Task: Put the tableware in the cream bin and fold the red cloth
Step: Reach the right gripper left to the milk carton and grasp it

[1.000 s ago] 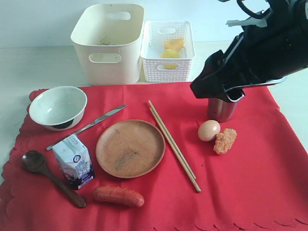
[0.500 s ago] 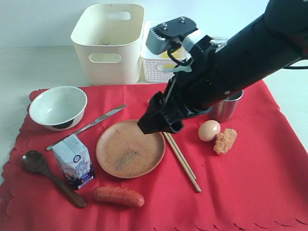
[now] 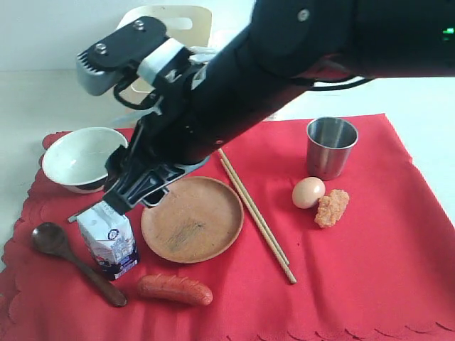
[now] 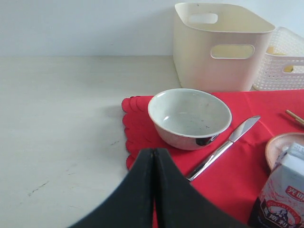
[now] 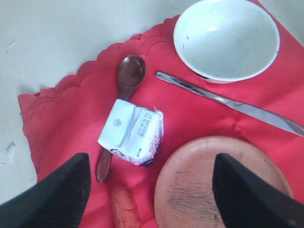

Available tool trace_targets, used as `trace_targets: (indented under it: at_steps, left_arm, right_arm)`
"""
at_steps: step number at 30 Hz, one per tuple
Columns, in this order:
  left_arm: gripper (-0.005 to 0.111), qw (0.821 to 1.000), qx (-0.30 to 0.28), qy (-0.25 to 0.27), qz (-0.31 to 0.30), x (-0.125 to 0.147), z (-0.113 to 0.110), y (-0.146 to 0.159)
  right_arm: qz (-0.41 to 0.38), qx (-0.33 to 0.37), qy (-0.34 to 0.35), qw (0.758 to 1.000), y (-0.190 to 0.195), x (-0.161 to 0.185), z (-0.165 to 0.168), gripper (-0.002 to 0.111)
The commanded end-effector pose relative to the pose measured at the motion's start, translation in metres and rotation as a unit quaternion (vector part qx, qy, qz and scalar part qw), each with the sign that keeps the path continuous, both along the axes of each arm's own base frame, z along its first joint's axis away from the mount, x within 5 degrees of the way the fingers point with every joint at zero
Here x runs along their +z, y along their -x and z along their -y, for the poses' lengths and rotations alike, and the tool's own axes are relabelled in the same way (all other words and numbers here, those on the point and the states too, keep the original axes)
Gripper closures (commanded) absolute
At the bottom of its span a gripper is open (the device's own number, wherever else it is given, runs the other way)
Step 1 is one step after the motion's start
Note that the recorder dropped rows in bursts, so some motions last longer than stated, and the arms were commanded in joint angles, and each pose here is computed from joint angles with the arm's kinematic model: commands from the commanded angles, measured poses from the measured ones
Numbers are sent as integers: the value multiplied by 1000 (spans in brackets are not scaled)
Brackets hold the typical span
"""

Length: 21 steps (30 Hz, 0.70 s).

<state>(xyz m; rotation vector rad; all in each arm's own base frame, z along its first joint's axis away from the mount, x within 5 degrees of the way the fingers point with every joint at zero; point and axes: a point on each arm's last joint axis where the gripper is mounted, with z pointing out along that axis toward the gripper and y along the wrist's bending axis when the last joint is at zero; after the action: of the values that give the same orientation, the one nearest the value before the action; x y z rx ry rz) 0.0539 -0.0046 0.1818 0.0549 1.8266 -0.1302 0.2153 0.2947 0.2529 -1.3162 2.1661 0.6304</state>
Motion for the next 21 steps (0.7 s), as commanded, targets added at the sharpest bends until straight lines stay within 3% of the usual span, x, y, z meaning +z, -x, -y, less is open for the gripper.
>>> trace_targets:
  at_steps: [1,9,21]
  left_arm:
    - [105,1000,-3,2,9,2,0,0]
    - [105,1000,-3,2,9,2,0,0]
    - [105,1000,-3,2,9,2,0,0]
  right_arm:
    - [12,8,50,999,1,-7,-24,35]
    - [-6,24,73,997,4,-22,-60,23]
    - [-59,-10,103,993,-9,-56,-81,19]
